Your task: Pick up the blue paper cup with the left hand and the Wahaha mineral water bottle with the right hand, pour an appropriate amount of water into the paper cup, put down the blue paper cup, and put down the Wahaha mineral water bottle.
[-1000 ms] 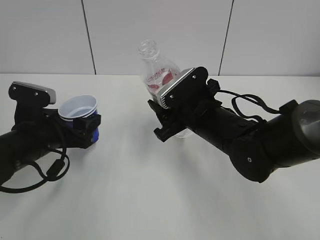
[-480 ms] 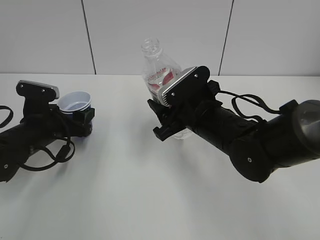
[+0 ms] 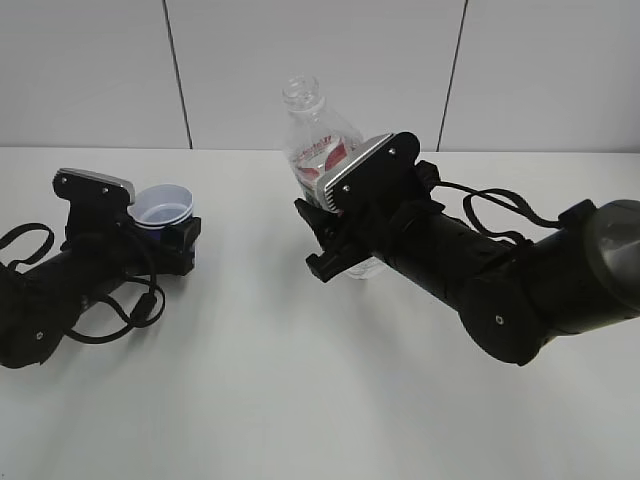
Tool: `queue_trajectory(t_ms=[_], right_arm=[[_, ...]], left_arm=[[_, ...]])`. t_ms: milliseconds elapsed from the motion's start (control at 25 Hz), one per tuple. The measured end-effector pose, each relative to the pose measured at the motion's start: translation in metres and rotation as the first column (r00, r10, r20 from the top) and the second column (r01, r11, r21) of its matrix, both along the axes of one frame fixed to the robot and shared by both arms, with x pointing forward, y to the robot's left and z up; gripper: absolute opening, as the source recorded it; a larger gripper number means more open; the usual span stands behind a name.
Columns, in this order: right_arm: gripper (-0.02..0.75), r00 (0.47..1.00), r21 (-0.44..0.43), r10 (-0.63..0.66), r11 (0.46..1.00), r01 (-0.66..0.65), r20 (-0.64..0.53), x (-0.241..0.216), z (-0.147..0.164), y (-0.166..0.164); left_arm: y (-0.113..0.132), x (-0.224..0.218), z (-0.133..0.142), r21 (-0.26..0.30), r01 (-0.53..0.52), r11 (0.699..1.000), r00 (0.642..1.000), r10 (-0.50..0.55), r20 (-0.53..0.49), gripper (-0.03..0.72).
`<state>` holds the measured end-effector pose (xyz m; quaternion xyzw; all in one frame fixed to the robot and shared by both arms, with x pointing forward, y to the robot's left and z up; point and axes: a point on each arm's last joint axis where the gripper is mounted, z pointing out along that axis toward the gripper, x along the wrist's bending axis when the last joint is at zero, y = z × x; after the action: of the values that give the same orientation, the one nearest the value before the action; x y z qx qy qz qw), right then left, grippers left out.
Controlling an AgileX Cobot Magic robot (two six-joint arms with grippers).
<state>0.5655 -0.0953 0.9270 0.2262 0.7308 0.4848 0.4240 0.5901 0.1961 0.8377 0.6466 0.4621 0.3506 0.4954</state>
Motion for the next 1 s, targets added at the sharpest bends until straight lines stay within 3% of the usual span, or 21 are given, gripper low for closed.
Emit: queue_trajectory(t_ms=[240,520,760,1000], right_arm=[[0.513,1.0,-0.002,0.006,1.0,-0.006,0.001,0.0,0.0,0.0],[0.513,0.999,0.023,-0.038,0.999,0.038,-0.013,0.002,0.0,-0.003],[0.513,0.991,0.079,-0.124,0.989,0.127,-0.042,0.007,-0.001,-0.011],[0.513,0.964,0.169,-0.23,0.953,0.251,-0.134,0.037,-0.023,-0.032]], left_arm=[[0.0,0.0,-0.005,-0.001,-0.003,1.0,1.0,0.003,-0.001,0.617],[-0.001,-0.017,-0.015,0.034,-0.004,0.999,0.992,0.009,-0.122,0.622],[0.011,-0.05,0.004,0.033,-0.046,0.998,0.988,0.05,-0.143,0.622],[0.025,-0.09,0.035,0.019,-0.082,0.996,0.988,0.084,-0.13,0.619]])
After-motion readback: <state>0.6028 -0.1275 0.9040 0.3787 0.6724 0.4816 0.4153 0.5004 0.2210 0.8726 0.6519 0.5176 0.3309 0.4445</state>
